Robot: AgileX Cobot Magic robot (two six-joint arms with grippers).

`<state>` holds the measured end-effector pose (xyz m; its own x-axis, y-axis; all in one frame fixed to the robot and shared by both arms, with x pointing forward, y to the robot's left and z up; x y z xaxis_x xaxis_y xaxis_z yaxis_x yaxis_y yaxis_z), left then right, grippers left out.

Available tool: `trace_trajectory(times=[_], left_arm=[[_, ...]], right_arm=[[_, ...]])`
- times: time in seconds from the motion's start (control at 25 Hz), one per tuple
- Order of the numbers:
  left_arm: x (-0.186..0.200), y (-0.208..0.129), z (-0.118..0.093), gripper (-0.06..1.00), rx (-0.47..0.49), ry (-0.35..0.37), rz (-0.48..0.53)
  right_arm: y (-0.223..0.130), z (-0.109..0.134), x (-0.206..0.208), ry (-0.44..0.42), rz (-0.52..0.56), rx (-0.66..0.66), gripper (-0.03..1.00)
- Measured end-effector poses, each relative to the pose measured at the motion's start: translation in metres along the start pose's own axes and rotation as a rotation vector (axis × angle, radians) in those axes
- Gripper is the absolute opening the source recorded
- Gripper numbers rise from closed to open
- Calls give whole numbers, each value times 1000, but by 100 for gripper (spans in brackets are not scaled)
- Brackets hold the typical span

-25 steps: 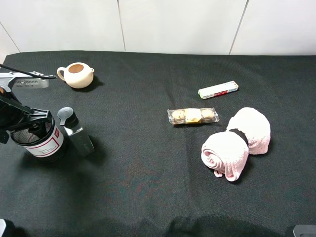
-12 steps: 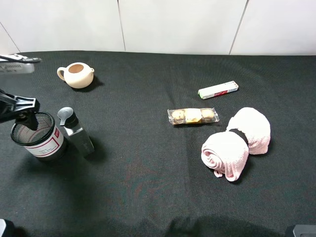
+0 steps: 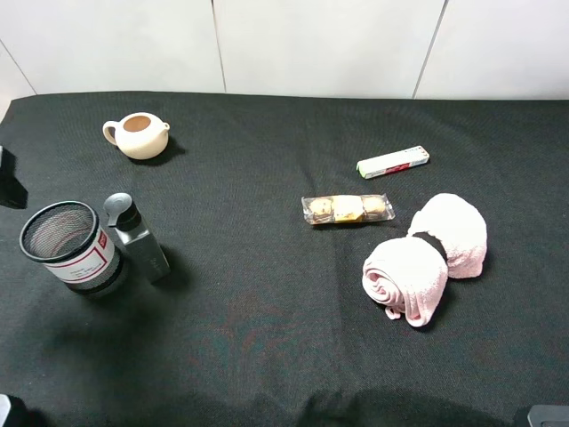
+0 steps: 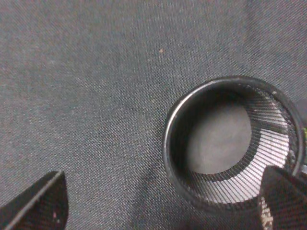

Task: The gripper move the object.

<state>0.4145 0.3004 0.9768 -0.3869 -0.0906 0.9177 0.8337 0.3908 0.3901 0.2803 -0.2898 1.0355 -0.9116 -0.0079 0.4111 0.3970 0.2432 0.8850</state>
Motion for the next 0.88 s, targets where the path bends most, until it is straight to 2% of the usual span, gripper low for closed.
trace_trajectory(times=[0.2,0.52,0.84,0.88], left_arm=[[26,-10,11,83,19,-24,-61],[48,-30,31,83,23,9,-67],[71,-58,53,83,32,13,-99],[75,-61,56,83,29,0,-129]], right_arm=[[0,0,0,0,0,0,69],[0,0,0,0,0,0,69],[0,0,0,0,0,0,69],[0,0,0,0,0,0,69]])
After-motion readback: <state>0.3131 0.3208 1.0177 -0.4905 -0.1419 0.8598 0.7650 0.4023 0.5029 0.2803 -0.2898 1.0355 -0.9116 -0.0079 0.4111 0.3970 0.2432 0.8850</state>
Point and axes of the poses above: a point on each arm's last joint axis where the gripper is mounted, x pointing back along that axis away from the gripper, z along the wrist's bending axis when the last joint is at zero, y = z × x, the point moved 5 cm from there along -x, pointing out along that axis toward the gripper, and after that the axes turned 15 degrees about x, right-handed, at the moved point
